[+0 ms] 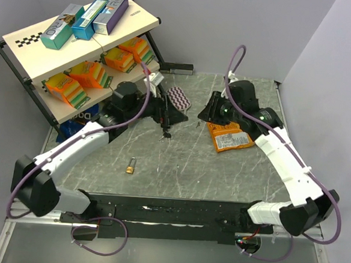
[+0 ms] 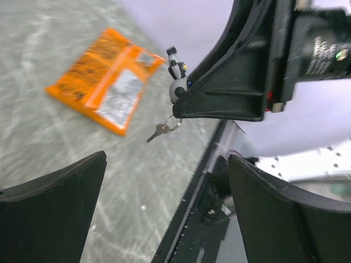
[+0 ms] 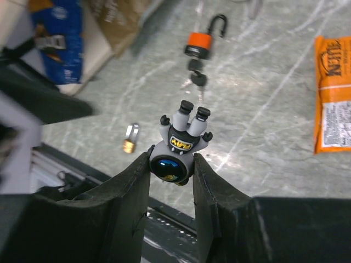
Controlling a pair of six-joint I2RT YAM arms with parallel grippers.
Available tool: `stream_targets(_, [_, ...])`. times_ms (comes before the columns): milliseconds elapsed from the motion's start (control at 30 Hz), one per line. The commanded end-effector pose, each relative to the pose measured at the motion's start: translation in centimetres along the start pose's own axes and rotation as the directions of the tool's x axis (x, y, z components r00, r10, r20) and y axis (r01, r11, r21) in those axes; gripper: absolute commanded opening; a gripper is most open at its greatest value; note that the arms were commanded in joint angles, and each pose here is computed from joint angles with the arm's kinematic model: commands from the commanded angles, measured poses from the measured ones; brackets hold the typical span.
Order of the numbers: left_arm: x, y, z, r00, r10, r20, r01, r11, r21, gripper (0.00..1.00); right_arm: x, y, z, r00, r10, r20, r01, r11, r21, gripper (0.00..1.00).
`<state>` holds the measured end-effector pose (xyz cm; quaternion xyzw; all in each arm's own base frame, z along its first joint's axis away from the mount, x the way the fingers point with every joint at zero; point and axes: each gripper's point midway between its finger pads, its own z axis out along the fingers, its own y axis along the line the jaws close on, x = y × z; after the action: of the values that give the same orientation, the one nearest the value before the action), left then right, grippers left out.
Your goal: Unlock with the key
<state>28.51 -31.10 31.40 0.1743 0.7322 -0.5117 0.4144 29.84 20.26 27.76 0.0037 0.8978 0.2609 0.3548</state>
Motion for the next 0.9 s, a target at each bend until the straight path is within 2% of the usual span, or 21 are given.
stream_targets(0, [-1.4, -3.8, 2.1, 0.999, 0.046, 0.018, -0.048, 0.981, 0.19, 0.96, -3.3, 3.9, -4.9, 0.991, 0.009, 0.132, 0.01, 0.989, -0.146, 0.0])
stream_targets(167, [-1.1, -6.5, 3.2, 0.994, 0.089, 0.056, -0.102, 0.945, 0.311, 0.95, -4.1, 4.9, -6.8, 0.987, 0.054, 0.152, -0.023, 0.979, -0.201, 0.0])
stream_targets(333, [-0.6, -7.4, 3.7, 0.998, 0.036, 0.055, -0.054, 0.924, 0.378, 0.95, -4.7, 5.1, -7.7, 0.982, 0.089, 0.165, -0.048, 0.971, -0.234, 0.0])
stream_targets(467, [-0.9, -7.8, 4.9, 0.995, 0.074, 0.066, -0.092, 0.933, 0.347, 0.94, -5.2, 5.1, -8.3, 0.977, 0.099, 0.188, -0.054, 0.971, -0.235, 0.0])
stream_targets(733, [-0.4, -7.0, 7.0, 0.986, 0.145, 0.085, -0.158, 0.973, 0.17, 0.89, -5.8, 5.5, -8.4, 0.974, 0.112, 0.197, -0.061, 0.967, -0.248, 0.0])
stream_targets(867, [-0.3, -7.4, 7.5, 0.986, 0.145, 0.082, -0.158, 0.971, 0.181, 0.86, -5.9, 5.6, -8.3, 0.973, 0.121, 0.196, -0.068, 0.965, -0.254, 0.0])
